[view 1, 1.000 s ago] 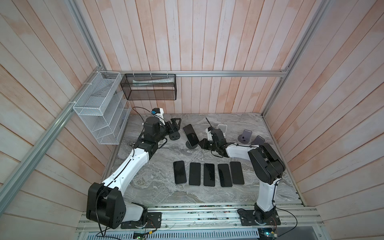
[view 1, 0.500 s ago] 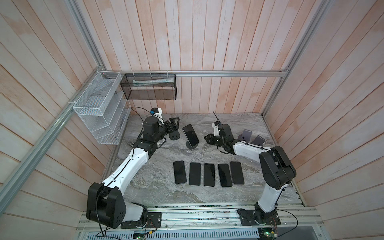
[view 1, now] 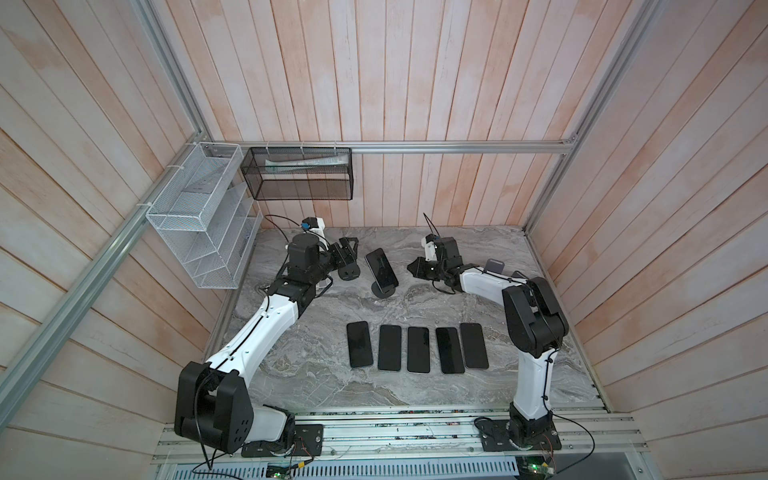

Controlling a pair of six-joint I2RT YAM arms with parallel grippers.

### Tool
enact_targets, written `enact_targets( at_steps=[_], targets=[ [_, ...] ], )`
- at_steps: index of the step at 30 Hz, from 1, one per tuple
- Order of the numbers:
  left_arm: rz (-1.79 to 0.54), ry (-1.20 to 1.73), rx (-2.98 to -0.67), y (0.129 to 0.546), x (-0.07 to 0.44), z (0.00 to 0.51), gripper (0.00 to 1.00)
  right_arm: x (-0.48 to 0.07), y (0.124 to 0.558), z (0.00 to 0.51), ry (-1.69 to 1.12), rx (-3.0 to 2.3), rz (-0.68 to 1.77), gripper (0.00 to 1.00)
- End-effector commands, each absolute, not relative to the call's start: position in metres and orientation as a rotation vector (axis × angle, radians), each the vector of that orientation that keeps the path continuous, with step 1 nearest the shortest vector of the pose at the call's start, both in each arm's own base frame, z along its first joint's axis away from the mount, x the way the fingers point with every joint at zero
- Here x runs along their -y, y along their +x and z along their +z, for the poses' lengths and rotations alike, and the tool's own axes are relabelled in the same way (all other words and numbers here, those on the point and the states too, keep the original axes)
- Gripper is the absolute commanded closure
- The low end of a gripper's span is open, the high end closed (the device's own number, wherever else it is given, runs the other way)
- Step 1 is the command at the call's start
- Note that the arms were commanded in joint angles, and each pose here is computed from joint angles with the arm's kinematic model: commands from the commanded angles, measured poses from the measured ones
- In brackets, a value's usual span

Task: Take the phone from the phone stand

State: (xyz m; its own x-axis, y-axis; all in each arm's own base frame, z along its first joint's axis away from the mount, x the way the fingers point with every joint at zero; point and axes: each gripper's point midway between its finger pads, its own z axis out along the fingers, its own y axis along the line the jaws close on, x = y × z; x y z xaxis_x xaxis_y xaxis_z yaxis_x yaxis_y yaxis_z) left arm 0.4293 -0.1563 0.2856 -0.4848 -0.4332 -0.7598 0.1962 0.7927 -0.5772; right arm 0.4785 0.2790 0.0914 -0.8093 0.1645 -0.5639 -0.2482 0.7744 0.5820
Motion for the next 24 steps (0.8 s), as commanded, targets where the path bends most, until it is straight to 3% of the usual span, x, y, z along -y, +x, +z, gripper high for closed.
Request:
enact_targets(
  at_steps=[1,8,16,24],
  targets=[
    [-0.729,-0.185,-1.943,0.432,0.152,0.283,0.1,-0.29,0.47,0.075,-0.043,-2.387,0.932,0.85],
    [-0.743,-0.19,-1.95,0.432,0.153,0.281,0.11,-0.29,0.463,0.063,0.068,-2.415,0.976,0.88],
    [-0.714,-0.213,-1.956,0.432,0.149,0.282,0.11,-0.265,0.438,0.086,0.032,-2.366,0.907,0.87],
    [-0.471,-0.324,-1.972,0.435,0.144,0.286,0.05,-0.222,0.38,0.11,-0.07,-2.319,0.767,0.72]
  ],
)
